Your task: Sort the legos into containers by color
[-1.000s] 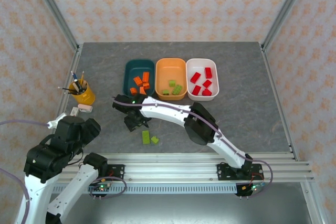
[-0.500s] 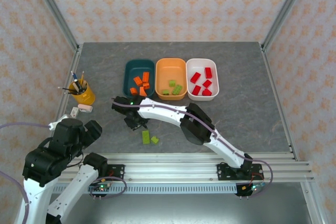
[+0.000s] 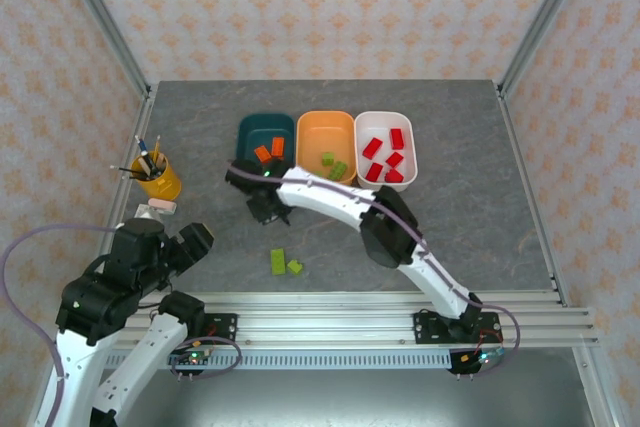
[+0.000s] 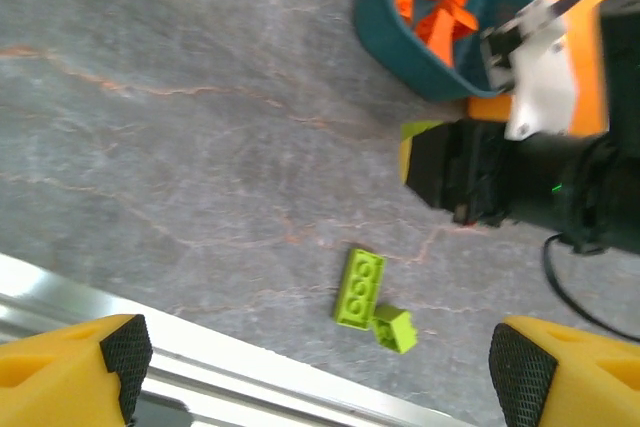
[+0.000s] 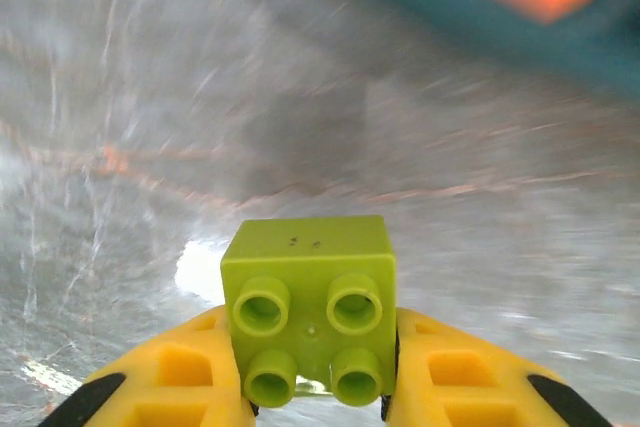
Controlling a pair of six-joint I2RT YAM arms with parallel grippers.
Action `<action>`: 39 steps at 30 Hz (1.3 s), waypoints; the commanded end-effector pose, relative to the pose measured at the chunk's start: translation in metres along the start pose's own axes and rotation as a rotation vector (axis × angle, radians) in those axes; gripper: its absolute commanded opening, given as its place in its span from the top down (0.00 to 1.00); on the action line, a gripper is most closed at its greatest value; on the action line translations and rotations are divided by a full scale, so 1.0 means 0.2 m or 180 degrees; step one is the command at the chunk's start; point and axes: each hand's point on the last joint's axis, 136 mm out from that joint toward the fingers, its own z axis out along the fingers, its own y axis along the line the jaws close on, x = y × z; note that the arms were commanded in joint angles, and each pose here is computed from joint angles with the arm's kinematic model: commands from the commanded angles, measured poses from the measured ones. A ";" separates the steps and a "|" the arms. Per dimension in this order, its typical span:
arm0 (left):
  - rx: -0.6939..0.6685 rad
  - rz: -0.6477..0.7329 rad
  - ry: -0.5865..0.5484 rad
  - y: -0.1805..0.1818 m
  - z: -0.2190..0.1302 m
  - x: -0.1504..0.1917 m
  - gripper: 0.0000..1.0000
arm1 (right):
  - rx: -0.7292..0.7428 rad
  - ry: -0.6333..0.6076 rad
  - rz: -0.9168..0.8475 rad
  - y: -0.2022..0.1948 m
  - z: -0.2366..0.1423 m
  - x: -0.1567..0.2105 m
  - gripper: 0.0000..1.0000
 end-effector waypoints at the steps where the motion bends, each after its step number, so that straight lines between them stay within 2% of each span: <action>1: 0.0416 0.0037 0.0155 -0.20 0.08 -0.02 0.10 | 0.0149 -0.0384 0.0449 -0.31 -0.28 -0.18 0.76; 7: 0.0562 0.0086 0.0238 -0.37 0.19 -0.09 0.10 | 0.0197 -0.0432 0.0948 -0.66 -0.24 -0.36 0.76; 13: 0.0639 0.0144 0.0278 -0.54 0.29 -0.17 0.10 | 0.0244 -0.0406 0.1405 -0.94 -0.04 -0.51 0.76; 21: 0.0622 0.0197 0.0342 -0.65 0.39 -0.24 0.10 | 0.0229 -0.0279 0.1784 -1.10 0.27 -0.57 0.73; 24: 0.0592 0.0233 0.0368 -0.66 0.41 -0.24 0.09 | 0.0254 -0.0256 0.1833 -1.11 0.32 -0.56 0.65; 26: 0.0585 0.0245 0.0398 -0.66 0.43 -0.24 0.09 | 0.0273 -0.0265 0.1875 -1.13 0.33 -0.57 0.54; 28: 0.0578 0.0249 0.0400 -0.66 0.43 -0.24 0.10 | 0.0254 -0.0301 0.1894 -1.12 0.31 -0.58 0.49; 32: 0.0569 0.0273 0.0393 -0.67 0.44 -0.24 0.09 | 0.0172 -0.0473 0.1929 -1.11 0.18 -0.65 0.47; 36: 0.0470 0.0313 0.0375 -0.63 0.43 -0.24 0.09 | 0.0105 -0.0751 0.1834 -1.05 -0.07 -0.72 0.48; 39: 0.0330 0.0338 0.0336 -0.56 0.40 -0.23 0.09 | 0.0080 -0.0884 0.1593 -0.95 -0.25 -0.71 0.48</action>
